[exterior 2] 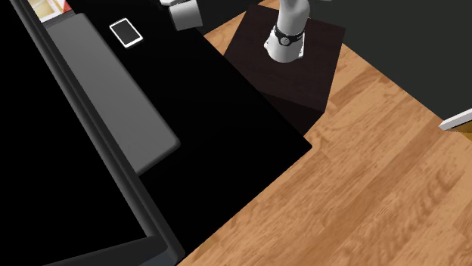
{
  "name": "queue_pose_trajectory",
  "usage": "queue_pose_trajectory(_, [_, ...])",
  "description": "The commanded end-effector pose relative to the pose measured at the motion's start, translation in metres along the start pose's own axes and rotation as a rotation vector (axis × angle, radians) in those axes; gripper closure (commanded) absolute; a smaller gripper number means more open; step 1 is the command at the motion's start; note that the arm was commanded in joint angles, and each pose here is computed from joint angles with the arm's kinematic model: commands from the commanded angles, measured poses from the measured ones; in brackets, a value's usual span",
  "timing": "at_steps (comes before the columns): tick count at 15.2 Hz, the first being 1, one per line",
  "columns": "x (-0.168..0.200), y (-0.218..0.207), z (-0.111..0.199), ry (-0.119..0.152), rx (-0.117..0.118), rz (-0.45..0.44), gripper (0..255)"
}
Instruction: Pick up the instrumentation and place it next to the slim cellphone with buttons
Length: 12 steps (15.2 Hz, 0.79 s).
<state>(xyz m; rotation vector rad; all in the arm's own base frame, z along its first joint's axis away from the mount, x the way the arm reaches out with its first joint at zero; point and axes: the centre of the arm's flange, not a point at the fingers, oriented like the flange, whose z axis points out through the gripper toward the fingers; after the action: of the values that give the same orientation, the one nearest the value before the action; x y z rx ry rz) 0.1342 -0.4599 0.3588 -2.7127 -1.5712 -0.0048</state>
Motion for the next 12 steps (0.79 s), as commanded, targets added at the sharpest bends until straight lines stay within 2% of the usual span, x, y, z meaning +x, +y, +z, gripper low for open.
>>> queue_pose_trajectory(1, [0.0012, -0.0012, 0.0123, 0.002, 0.004, 0.000, 255])
queue_pose_trajectory(9, [0.0011, -0.0012, 0.0184, 0.002, 0.004, 0.000, 255])
queue_pose_trajectory(10, [0.0021, 0.0008, 0.0172, 0.002, 0.004, 0.000, 0])
queue_pose_trajectory(12, [0.0029, -0.0009, 0.0174, 0.002, 0.004, 0.000, 0])
